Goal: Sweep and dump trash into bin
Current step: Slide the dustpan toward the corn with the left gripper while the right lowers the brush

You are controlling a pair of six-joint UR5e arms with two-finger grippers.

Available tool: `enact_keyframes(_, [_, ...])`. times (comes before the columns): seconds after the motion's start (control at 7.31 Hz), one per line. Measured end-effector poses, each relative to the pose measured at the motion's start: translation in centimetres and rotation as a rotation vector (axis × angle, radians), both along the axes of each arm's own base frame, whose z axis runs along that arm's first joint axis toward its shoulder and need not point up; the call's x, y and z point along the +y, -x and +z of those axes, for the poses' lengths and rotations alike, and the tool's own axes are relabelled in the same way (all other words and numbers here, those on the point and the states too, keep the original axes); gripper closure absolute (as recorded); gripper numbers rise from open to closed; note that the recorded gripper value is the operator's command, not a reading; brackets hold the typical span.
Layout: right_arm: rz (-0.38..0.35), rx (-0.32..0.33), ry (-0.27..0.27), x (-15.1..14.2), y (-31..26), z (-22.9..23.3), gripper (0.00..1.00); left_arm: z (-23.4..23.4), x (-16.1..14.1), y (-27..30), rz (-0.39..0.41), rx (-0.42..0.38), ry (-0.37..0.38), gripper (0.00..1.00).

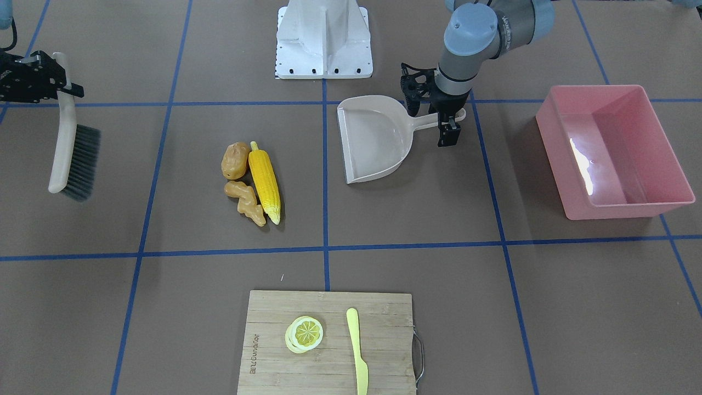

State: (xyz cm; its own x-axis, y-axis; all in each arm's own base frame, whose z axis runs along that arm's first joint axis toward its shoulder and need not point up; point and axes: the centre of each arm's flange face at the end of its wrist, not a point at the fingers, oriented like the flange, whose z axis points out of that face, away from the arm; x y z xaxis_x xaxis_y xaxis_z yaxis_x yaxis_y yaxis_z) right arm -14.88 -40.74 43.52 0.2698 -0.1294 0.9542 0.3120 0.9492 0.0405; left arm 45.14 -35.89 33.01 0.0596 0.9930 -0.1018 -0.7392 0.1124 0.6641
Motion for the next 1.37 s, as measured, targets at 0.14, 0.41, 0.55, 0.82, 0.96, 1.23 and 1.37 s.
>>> enact_keyframes(0.14, [-0.034,-0.001,0.003,0.2,1.5,0.3,1.00,0.3,-0.1,-0.2,-0.001,-0.002,0.002,0.18])
enact_keyframes(0.41, [-0.086,-0.007,0.058,0.7,4.0,0.5,1.00,0.4,-0.1,-0.2,0.000,-0.002,0.001,0.79])
enact_keyframes(0.55, [-0.090,0.003,0.097,0.1,5.5,-0.7,1.00,0.4,-0.1,-0.2,-0.001,0.000,0.000,1.00])
enact_keyframes(0.82, [-0.095,0.034,0.128,-1.1,8.9,-3.1,1.00,0.4,0.0,0.0,-0.002,0.000,0.005,1.00])
enact_keyframes(0.96, [-0.102,0.045,0.139,-1.5,10.3,-3.8,1.00,0.4,0.2,0.3,0.000,-0.001,0.008,1.00])
enact_keyframes(1.23, [-0.085,0.073,0.166,-1.0,12.7,-5.2,1.00,-0.2,0.3,1.3,-0.007,0.002,0.008,1.00])
enact_keyframes(1.37, [-0.053,0.087,0.172,-0.2,14.4,-5.7,1.00,-1.0,0.1,1.6,-0.015,0.001,0.008,1.00])
